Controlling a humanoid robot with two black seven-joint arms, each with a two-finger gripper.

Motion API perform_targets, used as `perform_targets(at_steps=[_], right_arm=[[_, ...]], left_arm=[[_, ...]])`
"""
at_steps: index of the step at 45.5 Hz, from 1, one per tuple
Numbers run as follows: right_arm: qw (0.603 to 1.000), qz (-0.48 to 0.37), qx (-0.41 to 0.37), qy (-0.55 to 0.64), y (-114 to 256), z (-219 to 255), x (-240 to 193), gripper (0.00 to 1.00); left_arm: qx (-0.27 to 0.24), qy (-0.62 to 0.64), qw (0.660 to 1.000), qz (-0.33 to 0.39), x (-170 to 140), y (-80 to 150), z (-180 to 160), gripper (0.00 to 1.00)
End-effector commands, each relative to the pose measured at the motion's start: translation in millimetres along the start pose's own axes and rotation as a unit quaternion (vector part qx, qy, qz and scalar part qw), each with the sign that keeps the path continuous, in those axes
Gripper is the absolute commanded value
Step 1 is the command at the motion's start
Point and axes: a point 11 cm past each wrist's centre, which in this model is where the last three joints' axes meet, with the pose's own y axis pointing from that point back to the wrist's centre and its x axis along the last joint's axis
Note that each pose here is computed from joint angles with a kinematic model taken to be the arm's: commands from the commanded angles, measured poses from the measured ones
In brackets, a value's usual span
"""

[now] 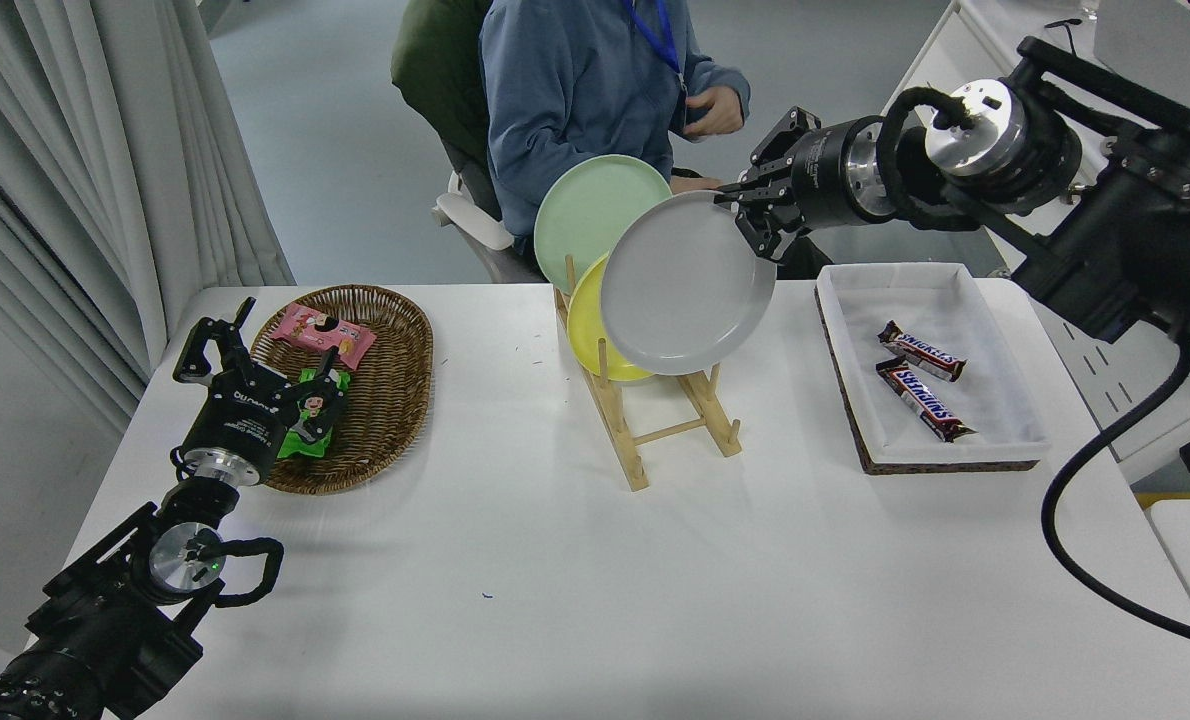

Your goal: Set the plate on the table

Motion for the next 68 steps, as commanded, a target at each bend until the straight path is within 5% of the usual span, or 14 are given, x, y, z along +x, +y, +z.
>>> perform_targets(at_steps=[1, 14, 31, 68], right_arm=[[0.996, 0.000, -0.038, -0.079, 19, 4, -14, 0.00], [0.987, 0.053, -0.101, -0.114, 11, 48, 1, 0.00], [0.964, 0.023, -0.195, -0.182, 0, 90, 5, 0.00], [0.927, 0.146, -0.239, -0.250, -30, 152, 119, 0.00]], left_arm=[[0.000, 0.000, 1.000, 0.000, 0, 0, 0, 1.00], [0.000, 0.000, 1.000, 0.001, 0, 0, 0, 1.00], [0.000, 0.000, 1.000, 0.000, 0, 0, 0, 1.00], [0.000, 0.000, 1.000, 0.001, 0, 0, 0, 1.00]])
